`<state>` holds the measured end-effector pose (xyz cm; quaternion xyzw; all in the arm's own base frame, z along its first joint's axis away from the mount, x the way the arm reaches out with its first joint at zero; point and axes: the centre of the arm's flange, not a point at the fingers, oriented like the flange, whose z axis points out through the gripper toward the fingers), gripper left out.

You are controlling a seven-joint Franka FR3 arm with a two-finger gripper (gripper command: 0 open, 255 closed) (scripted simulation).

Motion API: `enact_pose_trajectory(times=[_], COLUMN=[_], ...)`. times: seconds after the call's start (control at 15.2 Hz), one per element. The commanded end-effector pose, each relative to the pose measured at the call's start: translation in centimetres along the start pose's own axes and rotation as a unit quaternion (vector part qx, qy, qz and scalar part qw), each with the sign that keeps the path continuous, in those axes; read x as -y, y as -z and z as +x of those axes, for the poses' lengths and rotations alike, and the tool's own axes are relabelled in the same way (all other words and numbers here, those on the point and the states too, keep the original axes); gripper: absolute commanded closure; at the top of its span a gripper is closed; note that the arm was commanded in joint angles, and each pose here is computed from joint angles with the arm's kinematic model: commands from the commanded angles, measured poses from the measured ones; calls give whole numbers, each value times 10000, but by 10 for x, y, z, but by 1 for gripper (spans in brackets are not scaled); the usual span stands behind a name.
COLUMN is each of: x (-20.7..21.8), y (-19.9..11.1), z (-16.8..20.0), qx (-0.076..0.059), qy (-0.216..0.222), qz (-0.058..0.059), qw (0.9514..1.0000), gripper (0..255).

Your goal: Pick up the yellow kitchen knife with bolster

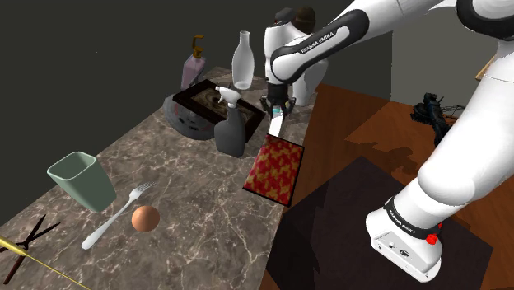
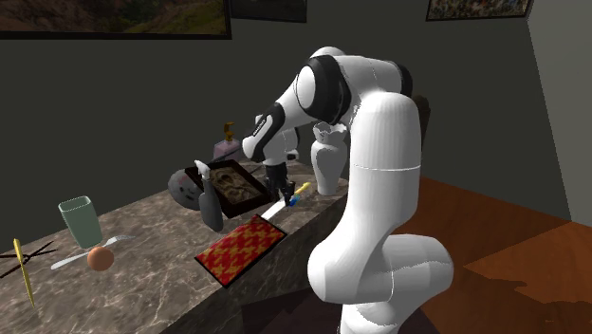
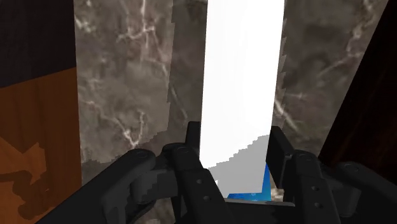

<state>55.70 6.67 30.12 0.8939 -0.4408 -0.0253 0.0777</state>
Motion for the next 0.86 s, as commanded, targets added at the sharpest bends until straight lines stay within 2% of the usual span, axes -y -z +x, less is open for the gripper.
enact_pose_trajectory(times=[0.0,0.66,0.79], x=[-2,-11,-11], y=[9,62,62], z=[0,1,1], qx=[1,1,1], qy=[0,0,0], qz=[-2,-2,-2], qw=[10000,10000,10000], gripper=[255,255,255])
